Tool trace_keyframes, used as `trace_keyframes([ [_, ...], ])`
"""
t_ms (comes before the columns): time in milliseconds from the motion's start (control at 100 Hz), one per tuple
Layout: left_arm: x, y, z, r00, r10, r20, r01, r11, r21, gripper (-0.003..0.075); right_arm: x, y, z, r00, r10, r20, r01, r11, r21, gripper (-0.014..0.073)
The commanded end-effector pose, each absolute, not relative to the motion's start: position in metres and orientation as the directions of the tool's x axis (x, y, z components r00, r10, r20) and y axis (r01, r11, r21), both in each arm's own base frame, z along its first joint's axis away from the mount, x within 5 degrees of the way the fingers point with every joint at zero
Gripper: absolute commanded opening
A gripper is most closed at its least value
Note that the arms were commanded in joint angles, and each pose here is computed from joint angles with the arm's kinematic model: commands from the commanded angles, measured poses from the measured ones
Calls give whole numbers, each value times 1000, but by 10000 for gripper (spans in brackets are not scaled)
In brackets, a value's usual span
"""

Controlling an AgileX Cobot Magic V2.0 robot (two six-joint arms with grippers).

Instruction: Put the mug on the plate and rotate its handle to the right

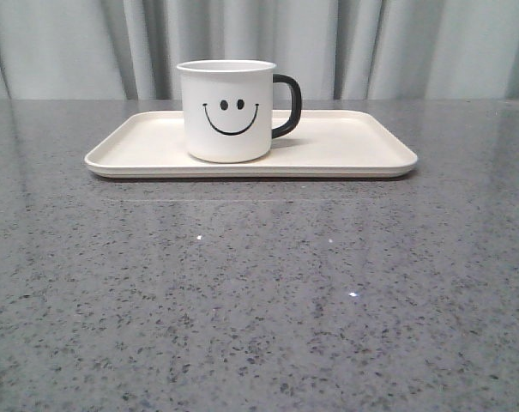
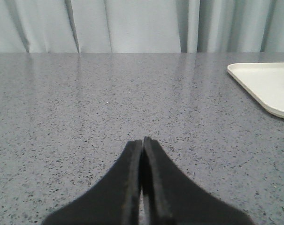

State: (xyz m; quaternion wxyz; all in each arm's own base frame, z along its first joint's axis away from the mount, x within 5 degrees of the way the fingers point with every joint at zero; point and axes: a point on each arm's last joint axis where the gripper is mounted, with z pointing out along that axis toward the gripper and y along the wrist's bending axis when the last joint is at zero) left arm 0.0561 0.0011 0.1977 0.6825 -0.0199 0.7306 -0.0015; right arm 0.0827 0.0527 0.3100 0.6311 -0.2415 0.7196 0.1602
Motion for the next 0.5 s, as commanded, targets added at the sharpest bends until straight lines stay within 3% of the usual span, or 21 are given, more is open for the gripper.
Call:
trace_keyframes([
  [0, 54, 2, 205, 39, -27, -999, -32, 999, -28, -19, 84, 51, 326, -3, -87, -996, -524, 848, -72, -63],
  [490, 54, 2, 205, 37, -27, -999, -32, 999, -28, -19, 84, 51, 327, 8, -81, -997, -520, 851, -73, -63],
])
